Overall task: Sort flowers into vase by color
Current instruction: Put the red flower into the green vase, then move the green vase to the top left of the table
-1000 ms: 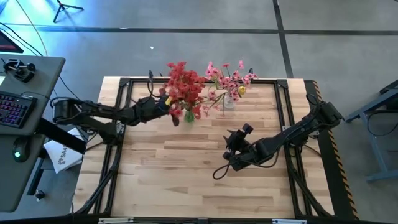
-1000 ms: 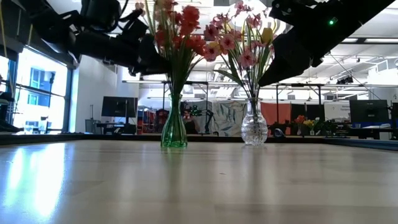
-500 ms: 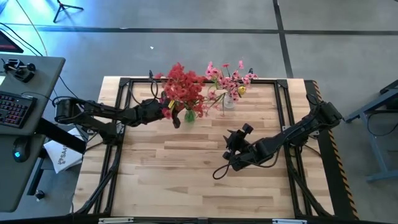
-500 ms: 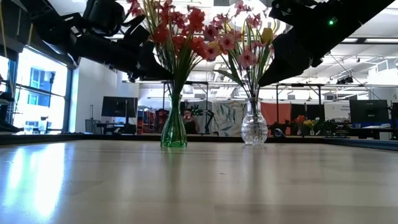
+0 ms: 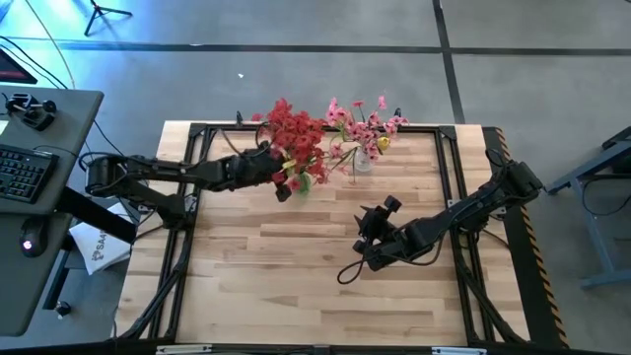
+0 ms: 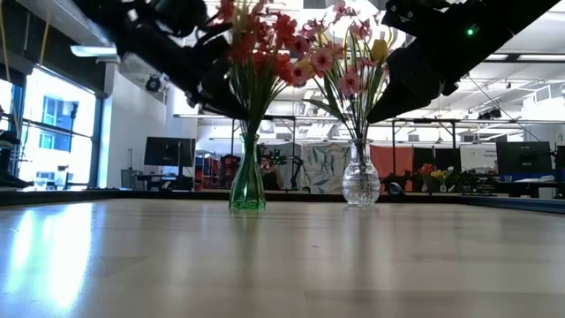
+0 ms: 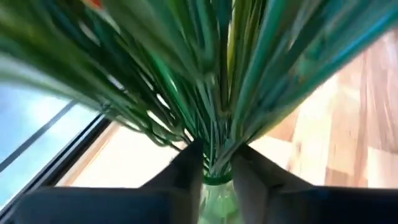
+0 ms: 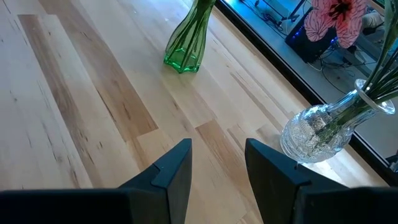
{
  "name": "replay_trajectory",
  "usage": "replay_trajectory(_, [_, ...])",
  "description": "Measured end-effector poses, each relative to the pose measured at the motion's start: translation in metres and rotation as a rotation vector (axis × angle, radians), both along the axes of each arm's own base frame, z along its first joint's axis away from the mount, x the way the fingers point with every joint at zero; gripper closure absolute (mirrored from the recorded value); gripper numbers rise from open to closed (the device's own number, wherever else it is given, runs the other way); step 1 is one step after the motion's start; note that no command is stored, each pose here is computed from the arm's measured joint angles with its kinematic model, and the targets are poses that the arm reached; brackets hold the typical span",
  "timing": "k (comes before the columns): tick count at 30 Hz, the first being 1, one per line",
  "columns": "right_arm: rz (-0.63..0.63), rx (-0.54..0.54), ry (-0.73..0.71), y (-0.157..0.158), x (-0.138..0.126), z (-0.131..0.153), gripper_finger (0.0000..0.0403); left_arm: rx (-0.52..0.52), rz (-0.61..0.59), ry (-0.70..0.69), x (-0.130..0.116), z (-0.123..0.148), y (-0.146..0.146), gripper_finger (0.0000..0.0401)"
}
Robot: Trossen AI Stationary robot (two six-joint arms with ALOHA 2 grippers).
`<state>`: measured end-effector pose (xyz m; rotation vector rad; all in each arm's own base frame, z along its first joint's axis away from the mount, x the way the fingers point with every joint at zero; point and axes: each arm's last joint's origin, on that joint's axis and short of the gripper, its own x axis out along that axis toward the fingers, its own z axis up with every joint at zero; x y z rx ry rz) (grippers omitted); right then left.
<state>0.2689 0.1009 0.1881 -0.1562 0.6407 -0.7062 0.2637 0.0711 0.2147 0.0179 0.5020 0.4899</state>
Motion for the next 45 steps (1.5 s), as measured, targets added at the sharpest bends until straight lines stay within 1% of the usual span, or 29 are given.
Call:
replay_trajectory(5, [0.0, -0.001, 0.001, 0.0, 0.0, 0.0, 0.0258, -0.047, -0.022, 0.152, 0.004, 0.021, -0.001, 0.0268])
replay_trajectory(9, [0.002, -0.003, 0.004, 0.0, 0.0, 0.0, 0.0258, -0.079, -0.022, 0.288, 0.0, 0.036, -0.002, 0.0232])
replay_trajectory(12, [0.002, -0.003, 0.004, 0.0, 0.0, 0.0, 0.0258, -0.105, -0.019, 0.391, -0.005, 0.043, -0.003, 0.022])
replay_trajectory(16, [0.002, -0.006, 0.012, 0.0, -0.001, 0.0, 0.0258, -0.157, 0.009, 0.515, -0.018, 0.048, -0.006, 0.0218])
replay_trajectory(19, [0.011, -0.006, 0.012, 0.002, -0.002, 0.0, 0.0258, -0.16, 0.059, 0.551, -0.032, 0.047, -0.01, 0.0222])
replay_trajectory(22, [0.017, -0.004, 0.013, 0.004, -0.003, -0.001, 0.0258, -0.161, 0.107, 0.526, -0.048, 0.035, -0.014, 0.0225])
replay_trajectory(24, [0.023, -0.003, 0.004, 0.004, -0.004, -0.004, 0.0258, -0.164, 0.14, 0.463, -0.058, 0.024, -0.015, 0.0226])
replay_trajectory(27, [0.023, -0.004, 0.008, 0.001, -0.012, -0.02, 0.0258, -0.173, 0.175, 0.358, -0.073, 0.003, -0.018, 0.0226])
replay_trajectory(31, [0.024, 0.069, -0.058, -0.005, -0.025, -0.047, 0.0258, -0.185, 0.188, 0.213, -0.088, -0.02, -0.022, 0.0226])
replay_trajectory(35, [0.049, 0.147, -0.149, -0.007, -0.032, -0.062, 0.0258, -0.165, 0.143, 0.127, -0.094, -0.034, -0.03, 0.0226])
replay_trajectory(37, [0.06, 0.156, -0.163, -0.008, -0.034, -0.065, 0.0258, -0.15, 0.127, 0.106, -0.095, -0.033, -0.032, 0.0226])
replay_trajectory(39, [0.068, 0.15, -0.167, -0.009, -0.034, -0.065, 0.0258, -0.134, 0.135, 0.065, -0.095, -0.023, -0.031, 0.0226])
replay_trajectory(42, [0.079, 0.136, -0.156, -0.009, -0.031, -0.064, 0.0258, -0.084, 0.111, -0.011, -0.092, 0.003, -0.031, 0.0226])
replay_trajectory(45, [0.094, 0.125, -0.156, -0.008, -0.028, -0.06, 0.0258, -0.01, 0.056, -0.088, -0.091, 0.04, -0.033, 0.0226])
